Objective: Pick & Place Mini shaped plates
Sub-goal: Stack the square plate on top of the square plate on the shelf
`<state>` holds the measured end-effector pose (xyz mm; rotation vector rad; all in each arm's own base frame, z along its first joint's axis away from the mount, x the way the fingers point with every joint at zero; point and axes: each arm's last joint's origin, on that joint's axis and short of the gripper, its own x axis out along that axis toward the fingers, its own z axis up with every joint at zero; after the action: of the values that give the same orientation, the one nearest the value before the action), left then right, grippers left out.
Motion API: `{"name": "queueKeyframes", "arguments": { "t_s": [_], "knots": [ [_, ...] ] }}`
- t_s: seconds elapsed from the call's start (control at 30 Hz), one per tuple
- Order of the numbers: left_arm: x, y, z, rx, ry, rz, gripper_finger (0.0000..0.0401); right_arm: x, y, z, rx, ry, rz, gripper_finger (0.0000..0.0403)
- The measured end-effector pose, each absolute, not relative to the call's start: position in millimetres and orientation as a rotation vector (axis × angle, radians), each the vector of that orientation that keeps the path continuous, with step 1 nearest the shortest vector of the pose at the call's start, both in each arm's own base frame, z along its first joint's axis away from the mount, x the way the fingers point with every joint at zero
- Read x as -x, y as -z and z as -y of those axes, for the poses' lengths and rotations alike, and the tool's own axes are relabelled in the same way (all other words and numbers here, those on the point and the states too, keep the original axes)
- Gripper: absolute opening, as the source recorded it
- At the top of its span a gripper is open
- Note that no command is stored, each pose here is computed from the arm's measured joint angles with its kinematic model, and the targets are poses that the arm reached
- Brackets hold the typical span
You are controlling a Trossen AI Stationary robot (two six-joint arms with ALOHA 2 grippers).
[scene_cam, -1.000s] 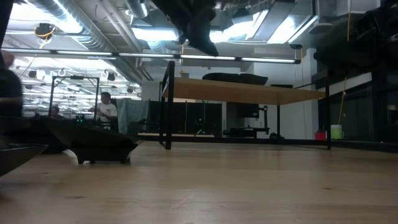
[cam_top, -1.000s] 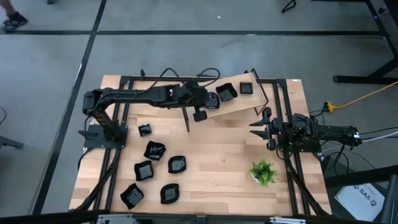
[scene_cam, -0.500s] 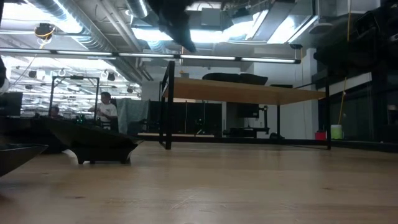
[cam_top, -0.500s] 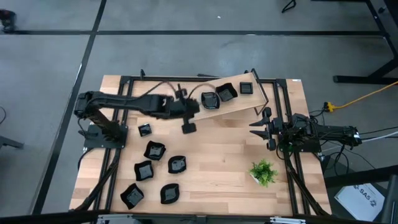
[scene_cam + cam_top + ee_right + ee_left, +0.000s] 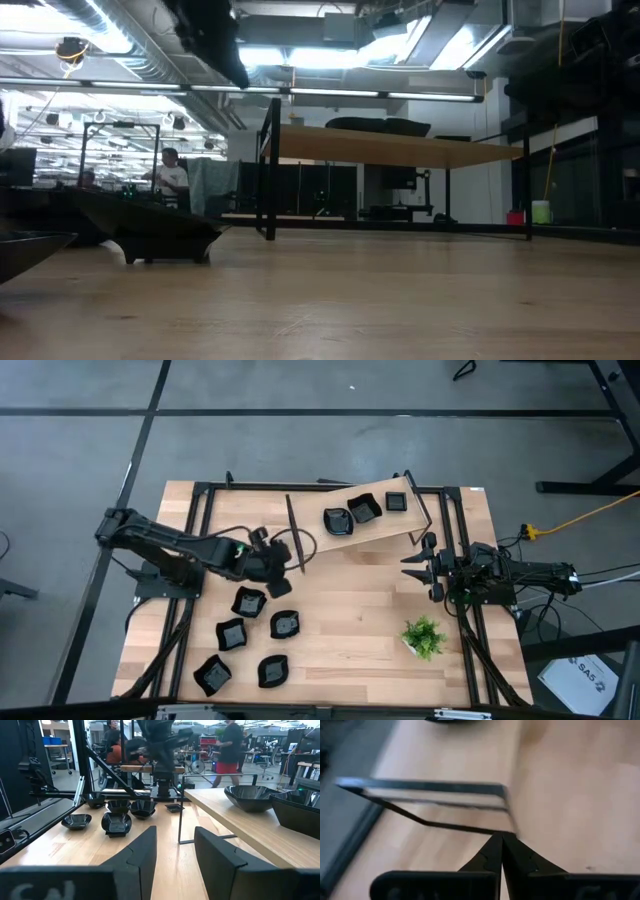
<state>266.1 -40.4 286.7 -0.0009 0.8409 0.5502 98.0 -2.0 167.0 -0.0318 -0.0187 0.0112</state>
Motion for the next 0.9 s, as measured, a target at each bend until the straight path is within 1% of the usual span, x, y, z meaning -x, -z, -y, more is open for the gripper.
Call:
{"name": "queueKeyframes", "arguments": {
  "t_s": [0.13,0.3,0.47,0.73,0.9],
  "knots": [
    [-257,-282,53,0.071,-0.472,-0.861,0.0005,-98,-167,2,0.032,-0.011,0.019,0.0132],
    [-253,-278,70,0.114,-0.421,-0.873,0.0002,-98,-167,2,0.032,-0.011,0.019,0.0132],
    [-249,-276,77,0.114,-0.446,-0.871,0.0004,-98,-167,2,0.032,-0.011,0.019,0.0132],
    [-243,-274,76,0.134,-0.484,-0.914,0.0002,-98,-167,2,0.032,-0.011,0.019,0.0132],
    [-240,-272,77,0.198,-0.468,-0.965,0.0002,-98,-167,2,0.032,-0.011,0.019,0.0132]
  ]
}}
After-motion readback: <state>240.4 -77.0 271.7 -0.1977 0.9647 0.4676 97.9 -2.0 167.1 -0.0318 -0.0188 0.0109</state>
